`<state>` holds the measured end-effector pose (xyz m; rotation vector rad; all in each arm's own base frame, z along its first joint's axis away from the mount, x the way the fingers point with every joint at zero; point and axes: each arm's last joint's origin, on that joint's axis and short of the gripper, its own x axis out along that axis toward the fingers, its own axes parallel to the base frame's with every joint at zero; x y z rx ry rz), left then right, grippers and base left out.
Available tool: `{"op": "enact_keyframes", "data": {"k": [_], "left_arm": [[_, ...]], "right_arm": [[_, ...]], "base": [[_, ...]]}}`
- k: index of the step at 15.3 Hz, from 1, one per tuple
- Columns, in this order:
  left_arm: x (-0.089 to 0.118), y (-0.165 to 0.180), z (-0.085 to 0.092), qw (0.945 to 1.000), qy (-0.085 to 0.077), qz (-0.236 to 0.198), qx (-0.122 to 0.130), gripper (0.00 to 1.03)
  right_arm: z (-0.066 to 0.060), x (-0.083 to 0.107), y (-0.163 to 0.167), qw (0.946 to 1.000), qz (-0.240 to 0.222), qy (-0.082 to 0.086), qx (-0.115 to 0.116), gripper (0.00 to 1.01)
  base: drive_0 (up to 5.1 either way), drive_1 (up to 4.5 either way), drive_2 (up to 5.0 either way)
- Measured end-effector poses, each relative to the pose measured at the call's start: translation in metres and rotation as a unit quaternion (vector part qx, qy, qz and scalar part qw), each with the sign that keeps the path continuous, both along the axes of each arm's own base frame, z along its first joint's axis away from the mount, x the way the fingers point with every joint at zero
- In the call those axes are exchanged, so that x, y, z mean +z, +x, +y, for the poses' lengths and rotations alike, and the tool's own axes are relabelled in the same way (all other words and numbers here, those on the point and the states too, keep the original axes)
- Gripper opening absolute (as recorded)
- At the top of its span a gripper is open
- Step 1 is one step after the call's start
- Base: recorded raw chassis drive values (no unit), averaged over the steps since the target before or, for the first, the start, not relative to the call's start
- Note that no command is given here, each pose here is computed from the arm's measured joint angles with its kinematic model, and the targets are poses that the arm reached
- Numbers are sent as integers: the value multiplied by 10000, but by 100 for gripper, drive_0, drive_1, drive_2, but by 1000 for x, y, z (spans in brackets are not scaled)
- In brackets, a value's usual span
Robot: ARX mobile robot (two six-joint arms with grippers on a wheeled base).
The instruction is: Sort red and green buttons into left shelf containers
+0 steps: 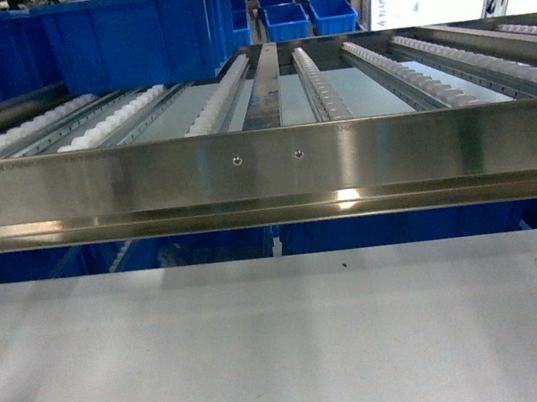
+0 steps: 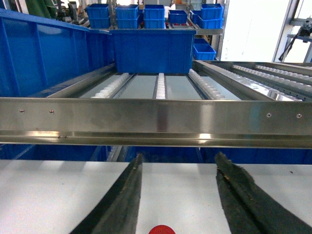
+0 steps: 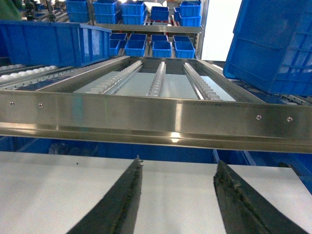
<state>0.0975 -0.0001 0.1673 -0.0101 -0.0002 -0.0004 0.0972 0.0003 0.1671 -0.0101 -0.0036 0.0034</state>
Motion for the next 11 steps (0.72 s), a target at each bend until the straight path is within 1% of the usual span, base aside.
{"op": "enact_keyframes", "data": {"k": [1, 2, 3, 4, 5, 11], "left_arm": [[0, 0, 0, 10000, 0, 0, 0, 61], [0, 0, 0, 10000, 0, 0, -2, 72], [0, 0, 0, 10000, 0, 0, 0, 87], [0, 0, 0, 10000, 2, 0, -2, 99], [0, 0, 0, 10000, 2, 0, 0, 98], [0, 0, 0, 10000, 2, 0, 0, 98]], "right_arm": [[0, 0, 0, 10000, 0, 0, 0, 62], [0, 0, 0, 10000, 0, 0, 0, 73], [0, 0, 0, 10000, 0, -2, 0, 88], [0, 0, 0, 10000, 0, 2, 0, 99], [0, 0, 0, 10000, 0, 0, 0, 98], [0, 0, 0, 10000, 0, 0, 0, 98]], "base": [[0, 0, 0], [0, 0, 0], [0, 0, 0], [0, 0, 0], [0, 0, 0], [0, 0, 0]]}}
